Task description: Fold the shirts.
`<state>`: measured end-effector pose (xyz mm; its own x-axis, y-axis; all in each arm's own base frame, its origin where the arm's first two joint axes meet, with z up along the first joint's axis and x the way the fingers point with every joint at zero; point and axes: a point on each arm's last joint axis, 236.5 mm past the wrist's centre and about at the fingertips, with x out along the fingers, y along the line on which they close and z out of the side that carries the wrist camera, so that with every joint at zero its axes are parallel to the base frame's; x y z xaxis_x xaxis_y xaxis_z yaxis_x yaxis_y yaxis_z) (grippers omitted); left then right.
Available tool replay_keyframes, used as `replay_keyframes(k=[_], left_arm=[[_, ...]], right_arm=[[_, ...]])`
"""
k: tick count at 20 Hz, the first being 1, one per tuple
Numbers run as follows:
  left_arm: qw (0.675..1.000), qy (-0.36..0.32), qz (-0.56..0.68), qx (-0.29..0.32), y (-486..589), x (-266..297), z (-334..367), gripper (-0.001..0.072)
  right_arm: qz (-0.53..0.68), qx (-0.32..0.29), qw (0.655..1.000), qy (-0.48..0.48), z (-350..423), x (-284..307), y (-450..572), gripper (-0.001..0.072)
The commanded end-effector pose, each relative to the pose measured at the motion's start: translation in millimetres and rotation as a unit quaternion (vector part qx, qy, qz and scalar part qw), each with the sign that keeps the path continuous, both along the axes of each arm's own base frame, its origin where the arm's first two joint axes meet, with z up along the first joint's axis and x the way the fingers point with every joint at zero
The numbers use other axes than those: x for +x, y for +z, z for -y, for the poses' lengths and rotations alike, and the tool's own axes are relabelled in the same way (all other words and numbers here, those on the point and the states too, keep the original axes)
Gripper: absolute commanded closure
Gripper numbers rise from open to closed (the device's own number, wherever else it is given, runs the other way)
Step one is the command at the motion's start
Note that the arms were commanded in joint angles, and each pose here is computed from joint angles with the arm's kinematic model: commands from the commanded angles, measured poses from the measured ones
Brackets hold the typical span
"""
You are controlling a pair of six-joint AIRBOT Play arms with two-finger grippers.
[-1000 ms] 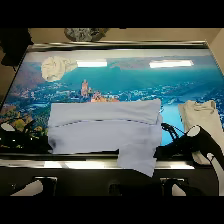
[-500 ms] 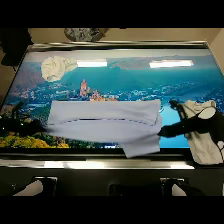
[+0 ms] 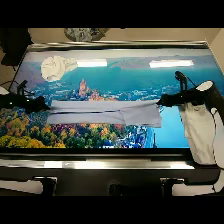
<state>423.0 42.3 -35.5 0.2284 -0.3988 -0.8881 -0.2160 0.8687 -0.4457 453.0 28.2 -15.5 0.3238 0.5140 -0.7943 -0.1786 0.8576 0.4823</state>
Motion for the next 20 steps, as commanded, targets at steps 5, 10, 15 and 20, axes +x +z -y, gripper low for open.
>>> replay_keyframes(k=[5,10,15,20], left_arm=[[0.998,0.007,-0.061,-0.025,-55.4,17.0,12.7,0.0677],[0.999,-0.003,-0.044,-0.024,-20.4,22.1,4.6,0.0162],[1.000,0.000,0.031,0.002,42.4,30.7,1.8,0.0164],[0.998,-0.010,0.063,0.013,79.1,24.6,9.2,0.0164]], right_arm=[[-0.027,0.023,0.999,-0.016,1.5,22.9,-47.6,0.0670],[-0.031,0.027,0.995,0.092,3.8,-1.6,-13.4,0.0102],[-0.124,-0.052,0.985,0.106,54.0,-44.4,-27.3,-0.0008],[-0.140,0.047,0.984,0.094,21.0,-33.6,-58.0,-0.0008]])
